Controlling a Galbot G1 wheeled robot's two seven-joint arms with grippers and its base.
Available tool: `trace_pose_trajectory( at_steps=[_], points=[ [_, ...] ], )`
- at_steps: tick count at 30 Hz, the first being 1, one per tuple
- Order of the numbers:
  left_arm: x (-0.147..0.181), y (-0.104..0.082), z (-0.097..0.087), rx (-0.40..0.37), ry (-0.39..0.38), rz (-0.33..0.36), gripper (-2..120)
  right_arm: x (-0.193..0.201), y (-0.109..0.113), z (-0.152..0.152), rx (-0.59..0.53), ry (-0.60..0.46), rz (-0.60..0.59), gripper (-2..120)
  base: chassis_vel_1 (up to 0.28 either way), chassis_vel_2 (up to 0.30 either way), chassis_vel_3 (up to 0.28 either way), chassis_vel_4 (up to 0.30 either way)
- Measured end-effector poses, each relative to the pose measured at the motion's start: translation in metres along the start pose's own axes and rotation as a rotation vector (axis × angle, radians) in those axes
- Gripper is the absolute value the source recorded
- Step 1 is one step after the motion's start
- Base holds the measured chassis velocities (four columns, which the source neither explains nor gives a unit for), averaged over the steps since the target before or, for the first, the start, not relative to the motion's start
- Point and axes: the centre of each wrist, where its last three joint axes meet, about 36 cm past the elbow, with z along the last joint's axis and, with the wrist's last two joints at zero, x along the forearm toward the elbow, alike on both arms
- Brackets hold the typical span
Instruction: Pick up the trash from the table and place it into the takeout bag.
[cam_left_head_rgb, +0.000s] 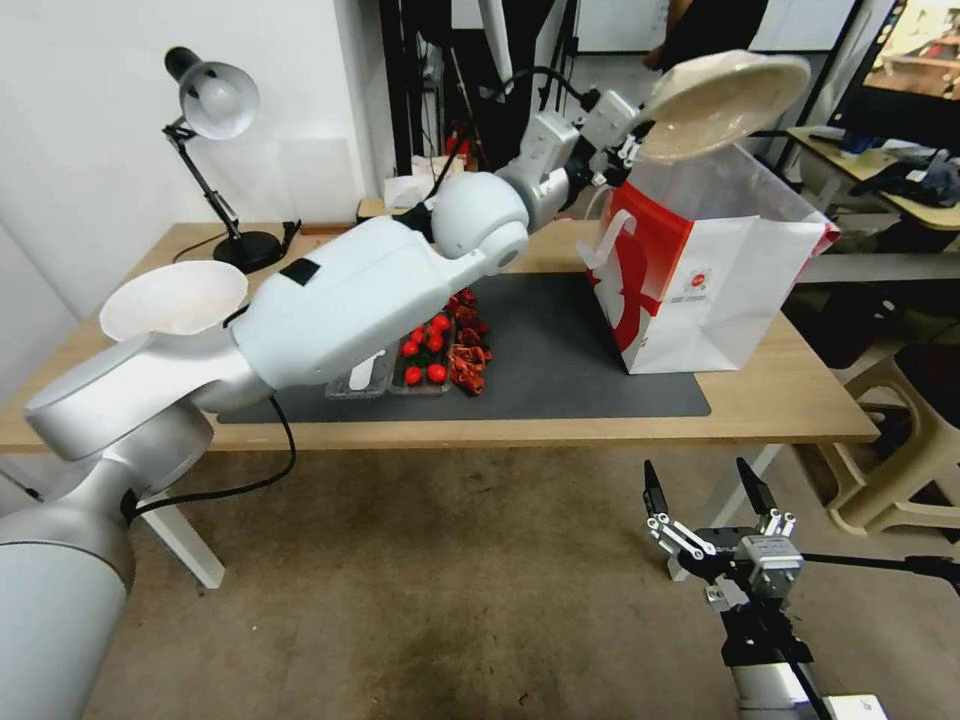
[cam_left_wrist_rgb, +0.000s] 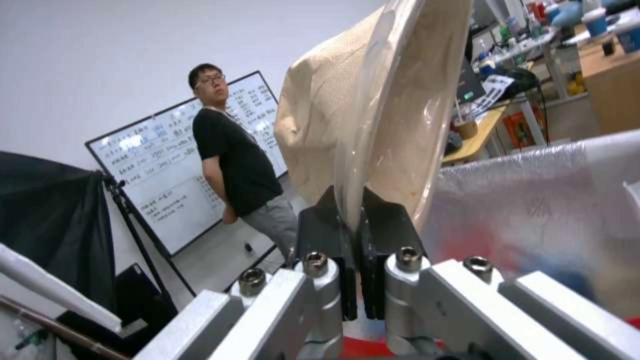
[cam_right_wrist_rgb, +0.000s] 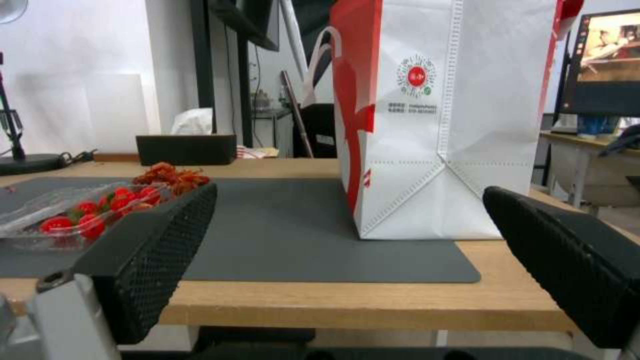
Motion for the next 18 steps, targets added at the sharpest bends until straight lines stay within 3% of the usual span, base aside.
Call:
trace_pose_trajectory(
  at_steps=[5, 11, 13, 16, 18],
  points=[
    [0.003, 0.001, 0.006, -0.016, -0.006, 0.002, 2, 0.001, 0.002, 0.001, -0.004, -0.005, -0.001, 100, 0.0, 0.0, 0.0, 0.0],
    [0.008, -0.001, 0.011, -0.013, -0.022, -0.007, 23, 0.001, 0.004, -0.001, -0.009, -0.009, -0.008, 100, 0.0, 0.0, 0.0, 0.0],
    [0.008, -0.001, 0.011, -0.013, -0.024, -0.008, 25, 0.001, 0.004, -0.001, -0.009, -0.009, -0.009, 100, 0.0, 0.0, 0.0, 0.0],
    [0.009, -0.001, 0.011, -0.011, -0.033, -0.014, 43, 0.001, 0.005, -0.002, -0.013, -0.011, -0.015, 100, 0.0, 0.0, 0.0, 0.0],
    [0.009, -0.001, 0.01, -0.01, -0.035, -0.016, 45, 0.001, 0.006, -0.002, -0.015, -0.012, -0.017, 100, 0.0, 0.0, 0.0, 0.0]
  ],
)
